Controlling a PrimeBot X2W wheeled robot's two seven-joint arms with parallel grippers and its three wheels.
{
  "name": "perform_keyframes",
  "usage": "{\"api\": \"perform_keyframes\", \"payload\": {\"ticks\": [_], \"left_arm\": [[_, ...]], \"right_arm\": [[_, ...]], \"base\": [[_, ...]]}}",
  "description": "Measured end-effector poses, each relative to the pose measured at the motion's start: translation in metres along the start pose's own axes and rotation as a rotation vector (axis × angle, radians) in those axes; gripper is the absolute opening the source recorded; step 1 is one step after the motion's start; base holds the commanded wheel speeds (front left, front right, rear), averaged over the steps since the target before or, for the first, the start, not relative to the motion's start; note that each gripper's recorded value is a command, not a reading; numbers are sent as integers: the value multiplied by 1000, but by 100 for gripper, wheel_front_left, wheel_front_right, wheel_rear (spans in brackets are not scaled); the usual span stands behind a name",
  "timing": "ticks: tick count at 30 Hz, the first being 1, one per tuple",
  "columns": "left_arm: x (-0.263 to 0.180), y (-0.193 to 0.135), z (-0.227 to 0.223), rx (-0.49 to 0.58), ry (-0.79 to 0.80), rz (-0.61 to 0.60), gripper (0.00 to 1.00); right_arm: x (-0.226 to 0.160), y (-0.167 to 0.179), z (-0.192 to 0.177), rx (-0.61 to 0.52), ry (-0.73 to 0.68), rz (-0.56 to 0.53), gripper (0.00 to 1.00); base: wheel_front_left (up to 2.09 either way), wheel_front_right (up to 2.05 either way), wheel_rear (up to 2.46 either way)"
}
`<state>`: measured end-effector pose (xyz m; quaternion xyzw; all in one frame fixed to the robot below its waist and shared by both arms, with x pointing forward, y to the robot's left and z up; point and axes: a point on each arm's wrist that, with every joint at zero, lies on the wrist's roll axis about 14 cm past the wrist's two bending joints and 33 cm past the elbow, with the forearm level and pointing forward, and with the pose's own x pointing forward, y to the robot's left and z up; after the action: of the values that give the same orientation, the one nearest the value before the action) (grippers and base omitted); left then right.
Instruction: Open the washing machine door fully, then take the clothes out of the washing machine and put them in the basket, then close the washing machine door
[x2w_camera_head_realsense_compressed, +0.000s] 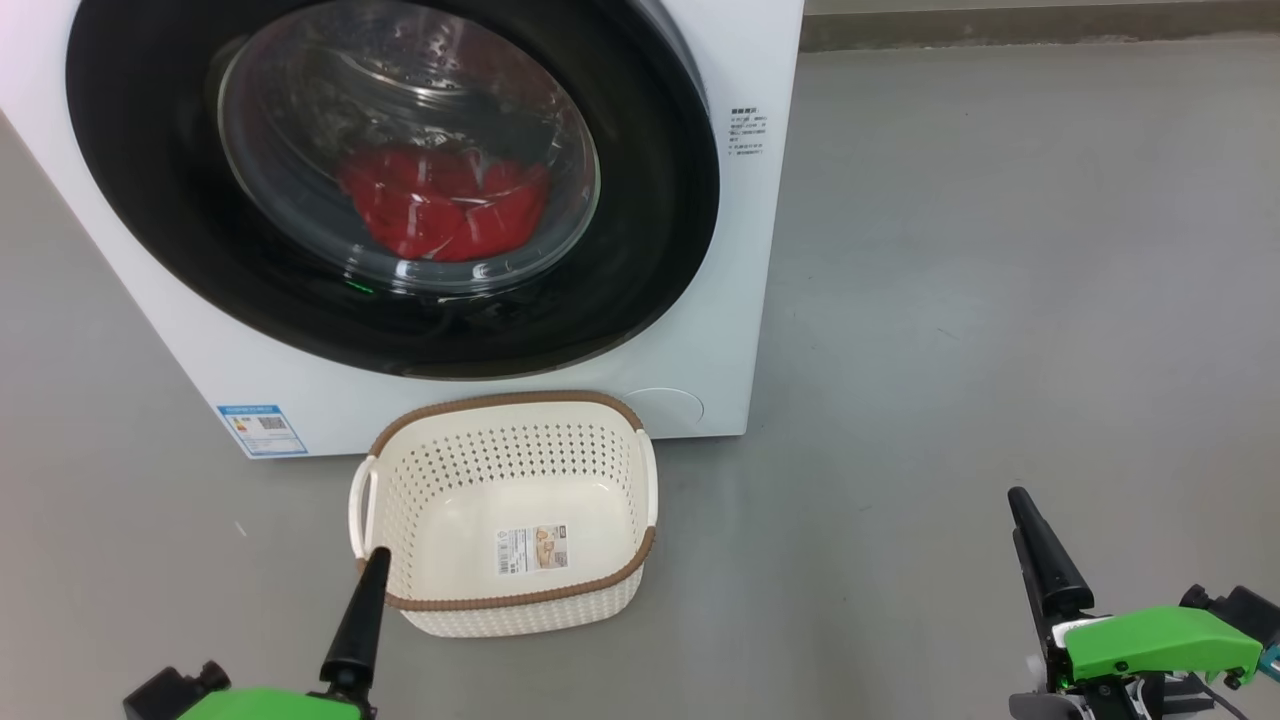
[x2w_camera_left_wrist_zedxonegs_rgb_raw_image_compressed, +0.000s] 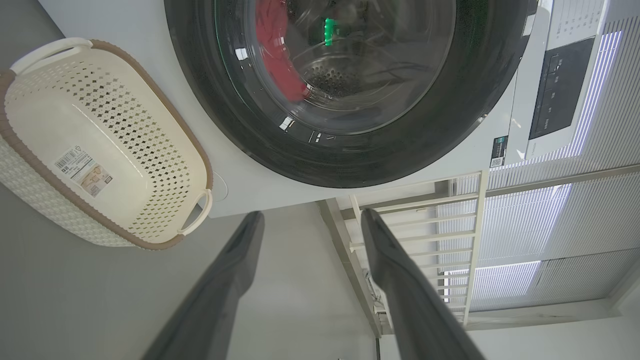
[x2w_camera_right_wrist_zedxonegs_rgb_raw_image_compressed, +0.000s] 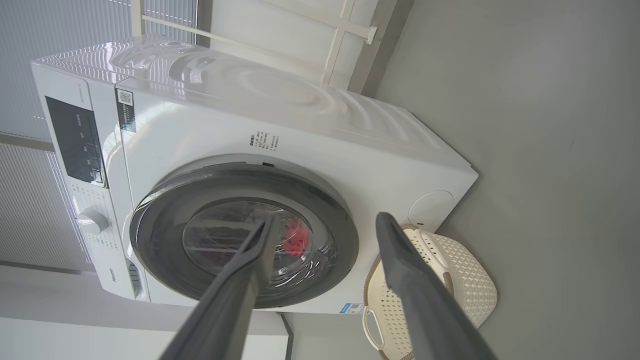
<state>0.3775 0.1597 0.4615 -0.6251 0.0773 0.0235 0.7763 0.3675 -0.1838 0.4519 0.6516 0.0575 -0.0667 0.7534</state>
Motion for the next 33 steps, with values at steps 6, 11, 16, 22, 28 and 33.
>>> {"api": "perform_keyframes", "payload": {"ticks": [6,11,16,22,28,33], "left_arm": [[5,-11,-1,85,-2,-20,100],[6,-13,-5,171,3,-22,100],[10,-21,-7,269,3,-35,100],[13,-25,-12,377,7,-39,100],[14,-24,-17,461,16,-32,100],[16,-28,-17,524,6,-39,100]], "right_arm": [[5,11,1,-74,-6,31,100],[5,14,2,-145,-14,39,100],[6,16,2,-233,-20,46,100],[11,28,4,-352,-34,80,100],[11,32,6,-462,-45,93,100],[13,41,6,-532,-57,118,100]], "base": [[0,0,0],[0,0,0],[0,0,0],[0,0,0],[0,0,0],[0,0,0]]}}
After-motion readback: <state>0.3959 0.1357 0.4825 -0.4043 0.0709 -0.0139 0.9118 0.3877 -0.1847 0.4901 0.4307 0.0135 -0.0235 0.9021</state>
